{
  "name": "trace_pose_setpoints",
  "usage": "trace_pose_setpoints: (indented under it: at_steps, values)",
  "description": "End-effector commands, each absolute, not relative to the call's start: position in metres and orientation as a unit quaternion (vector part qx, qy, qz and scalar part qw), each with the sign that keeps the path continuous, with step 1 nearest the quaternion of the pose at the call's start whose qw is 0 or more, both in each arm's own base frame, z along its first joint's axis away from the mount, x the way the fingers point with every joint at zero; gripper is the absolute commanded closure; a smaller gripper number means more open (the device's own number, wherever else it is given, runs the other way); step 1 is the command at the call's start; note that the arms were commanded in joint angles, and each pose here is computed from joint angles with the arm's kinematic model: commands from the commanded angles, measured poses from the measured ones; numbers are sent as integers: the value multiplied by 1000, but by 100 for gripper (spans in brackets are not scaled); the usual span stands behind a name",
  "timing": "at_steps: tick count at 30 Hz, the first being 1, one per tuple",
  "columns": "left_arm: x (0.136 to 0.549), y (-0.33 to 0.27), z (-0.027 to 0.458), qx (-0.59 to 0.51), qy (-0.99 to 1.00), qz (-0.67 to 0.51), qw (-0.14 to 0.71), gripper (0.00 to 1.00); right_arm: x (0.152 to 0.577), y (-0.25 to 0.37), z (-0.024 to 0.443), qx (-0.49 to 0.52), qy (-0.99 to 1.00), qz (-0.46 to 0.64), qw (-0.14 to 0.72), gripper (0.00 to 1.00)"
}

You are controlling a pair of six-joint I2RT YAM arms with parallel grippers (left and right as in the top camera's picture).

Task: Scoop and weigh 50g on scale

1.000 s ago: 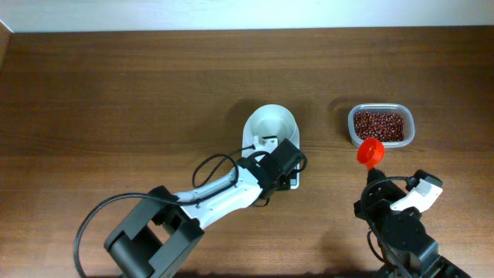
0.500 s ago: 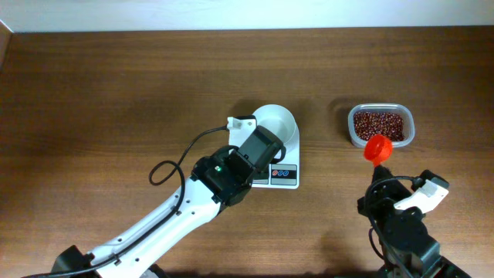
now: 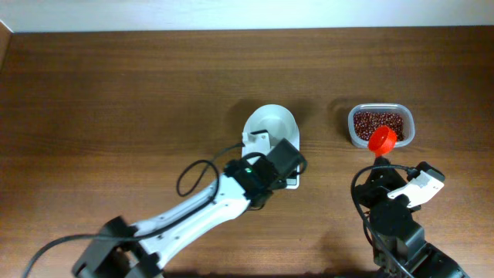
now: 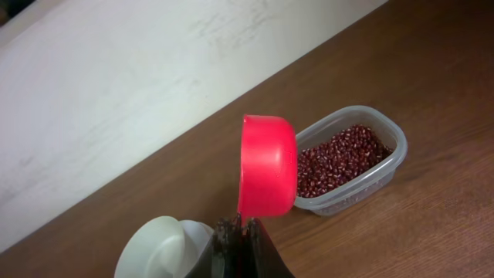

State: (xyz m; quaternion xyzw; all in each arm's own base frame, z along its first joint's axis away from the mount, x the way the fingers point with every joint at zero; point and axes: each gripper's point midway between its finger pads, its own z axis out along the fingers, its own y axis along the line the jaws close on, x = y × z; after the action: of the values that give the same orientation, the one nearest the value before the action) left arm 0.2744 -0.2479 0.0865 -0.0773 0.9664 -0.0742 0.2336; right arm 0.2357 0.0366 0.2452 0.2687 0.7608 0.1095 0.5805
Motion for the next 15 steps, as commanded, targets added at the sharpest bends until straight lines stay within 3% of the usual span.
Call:
trace_pose_setpoints:
  at_steps: [1,6,15]
  values:
    - [276,-264,59,-98,967,-75,221,100,236,34,248,269,758,100,586,96]
    - [283,-273,30,-97,969,-67,217,100,236,34,248,269,758,100,586,96]
    - [288,-277,29,-98,967,-73,223,100,236,35,248,269,758,100,586,96]
